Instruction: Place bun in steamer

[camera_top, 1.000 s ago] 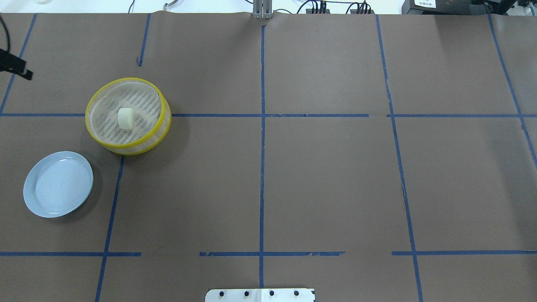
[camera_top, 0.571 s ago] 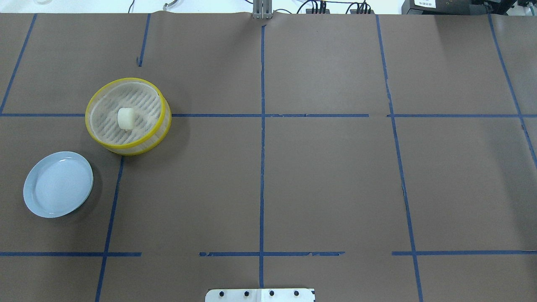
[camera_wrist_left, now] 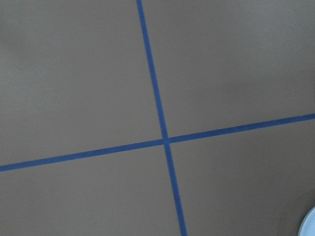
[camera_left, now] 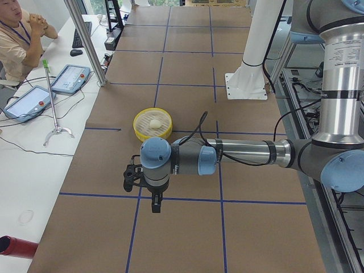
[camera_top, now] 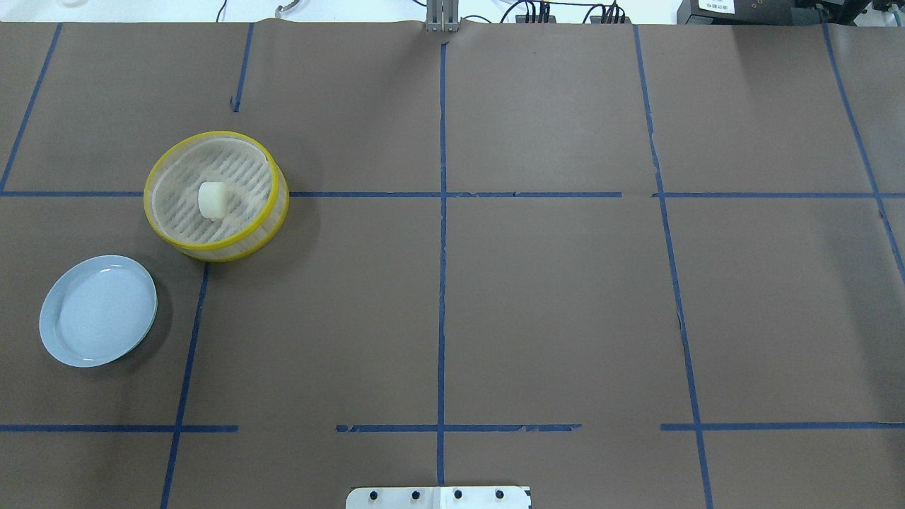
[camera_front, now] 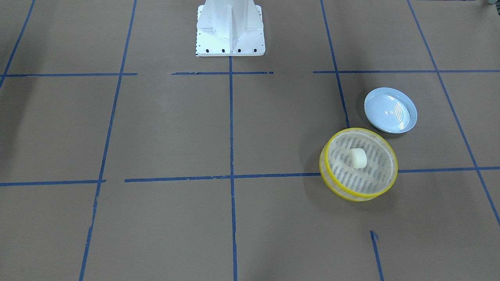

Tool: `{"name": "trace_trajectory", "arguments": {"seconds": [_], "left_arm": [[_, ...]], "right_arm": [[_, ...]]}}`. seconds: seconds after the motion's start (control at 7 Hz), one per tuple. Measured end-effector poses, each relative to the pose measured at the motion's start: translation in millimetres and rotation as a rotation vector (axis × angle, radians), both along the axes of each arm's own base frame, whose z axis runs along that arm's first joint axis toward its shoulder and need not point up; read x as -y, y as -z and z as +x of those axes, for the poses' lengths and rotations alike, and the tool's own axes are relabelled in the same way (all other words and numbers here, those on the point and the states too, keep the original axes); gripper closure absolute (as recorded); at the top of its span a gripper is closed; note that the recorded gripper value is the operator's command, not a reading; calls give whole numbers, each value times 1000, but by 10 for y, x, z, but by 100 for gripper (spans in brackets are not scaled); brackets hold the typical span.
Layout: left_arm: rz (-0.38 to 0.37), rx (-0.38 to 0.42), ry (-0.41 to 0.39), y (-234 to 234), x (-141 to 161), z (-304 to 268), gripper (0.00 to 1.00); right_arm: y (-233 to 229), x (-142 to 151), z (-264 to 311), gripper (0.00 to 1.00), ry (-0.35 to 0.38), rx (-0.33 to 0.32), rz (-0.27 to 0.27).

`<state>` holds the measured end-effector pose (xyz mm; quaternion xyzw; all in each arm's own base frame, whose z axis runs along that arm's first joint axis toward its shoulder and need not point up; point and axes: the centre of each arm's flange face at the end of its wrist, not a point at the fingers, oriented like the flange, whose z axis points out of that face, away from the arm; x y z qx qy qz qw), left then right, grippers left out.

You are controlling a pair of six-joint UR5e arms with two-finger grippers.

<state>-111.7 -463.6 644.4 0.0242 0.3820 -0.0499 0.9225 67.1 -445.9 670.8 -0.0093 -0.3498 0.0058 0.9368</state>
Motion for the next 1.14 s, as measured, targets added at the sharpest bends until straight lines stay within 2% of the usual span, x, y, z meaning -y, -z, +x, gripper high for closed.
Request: {"name": "trace_trajectory", "arguments": {"seconds": [0.43,1.14], "left_arm": [[-48,-49,10,-109,-121,110,0],[-19,-41,-19,22,-184,120,0]], "right_arm": [[0,0,0,0,0,0,0],[0,0,0,0,0,0,0]]}}
